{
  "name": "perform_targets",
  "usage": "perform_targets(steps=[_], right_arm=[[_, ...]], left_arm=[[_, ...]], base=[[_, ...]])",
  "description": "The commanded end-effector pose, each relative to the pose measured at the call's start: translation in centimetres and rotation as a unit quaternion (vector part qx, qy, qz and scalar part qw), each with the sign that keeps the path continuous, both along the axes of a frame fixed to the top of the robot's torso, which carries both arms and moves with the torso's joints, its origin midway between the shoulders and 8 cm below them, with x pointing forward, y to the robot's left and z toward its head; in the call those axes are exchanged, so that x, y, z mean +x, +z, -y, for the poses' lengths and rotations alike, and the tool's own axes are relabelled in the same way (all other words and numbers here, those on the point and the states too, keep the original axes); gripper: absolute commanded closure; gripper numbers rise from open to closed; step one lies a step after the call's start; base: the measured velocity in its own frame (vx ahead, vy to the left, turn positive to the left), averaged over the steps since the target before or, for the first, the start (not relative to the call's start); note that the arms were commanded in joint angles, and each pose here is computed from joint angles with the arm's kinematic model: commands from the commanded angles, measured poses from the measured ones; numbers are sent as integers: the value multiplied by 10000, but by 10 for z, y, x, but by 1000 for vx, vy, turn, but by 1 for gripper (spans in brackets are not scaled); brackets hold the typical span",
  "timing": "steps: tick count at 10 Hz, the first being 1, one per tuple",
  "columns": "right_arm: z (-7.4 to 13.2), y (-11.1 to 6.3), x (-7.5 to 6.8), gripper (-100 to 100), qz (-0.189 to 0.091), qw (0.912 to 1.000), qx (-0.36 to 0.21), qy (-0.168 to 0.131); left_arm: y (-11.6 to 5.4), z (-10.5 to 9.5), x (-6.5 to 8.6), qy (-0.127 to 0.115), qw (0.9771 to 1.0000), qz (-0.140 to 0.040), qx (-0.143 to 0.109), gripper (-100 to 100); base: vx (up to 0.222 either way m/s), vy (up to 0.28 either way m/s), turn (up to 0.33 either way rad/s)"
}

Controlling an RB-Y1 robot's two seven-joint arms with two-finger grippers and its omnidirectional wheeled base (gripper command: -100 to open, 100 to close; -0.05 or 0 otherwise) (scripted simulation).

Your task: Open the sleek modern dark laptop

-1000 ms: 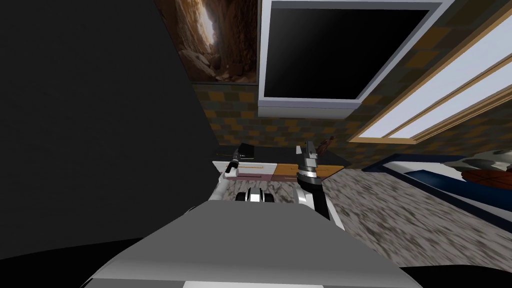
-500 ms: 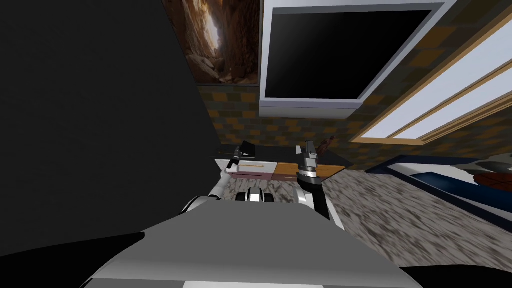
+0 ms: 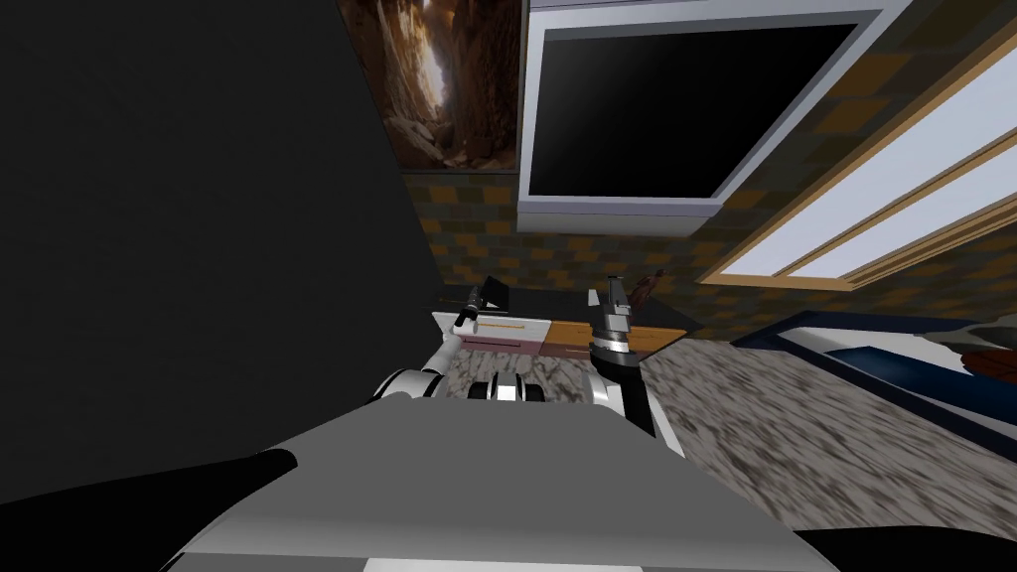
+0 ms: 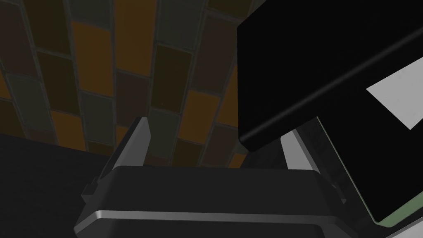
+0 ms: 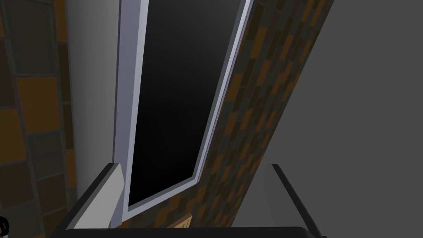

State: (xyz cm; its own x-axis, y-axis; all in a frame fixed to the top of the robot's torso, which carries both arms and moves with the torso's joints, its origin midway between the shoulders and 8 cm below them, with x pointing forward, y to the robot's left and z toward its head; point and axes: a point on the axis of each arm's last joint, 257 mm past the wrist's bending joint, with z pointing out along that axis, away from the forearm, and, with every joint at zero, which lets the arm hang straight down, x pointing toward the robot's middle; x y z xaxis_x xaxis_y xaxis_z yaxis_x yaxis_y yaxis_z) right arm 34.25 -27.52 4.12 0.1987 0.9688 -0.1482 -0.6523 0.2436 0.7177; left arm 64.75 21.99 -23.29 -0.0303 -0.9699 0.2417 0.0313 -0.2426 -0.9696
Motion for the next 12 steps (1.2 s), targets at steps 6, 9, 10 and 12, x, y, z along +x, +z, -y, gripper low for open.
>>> perform_targets(steps=[6, 9, 10, 12], right_arm=[[0, 0, 0, 0, 0, 10000, 0, 0], [0, 0, 0, 0, 0, 10000, 0, 0], [0, 0, 0, 0, 0, 10000, 0, 0], [0, 0, 0, 0, 0, 10000, 0, 0]], left_arm=[[26, 12, 40, -76, 10000, -32, 11, -100], [27, 12, 40, -79, 10000, -26, 12, 0], [27, 12, 40, -79, 10000, -26, 12, 0], [27, 12, 40, -79, 10000, -26, 12, 0]], base=[[-50, -5, 37], [0, 0, 0], [0, 0, 0], [0, 0, 0]])
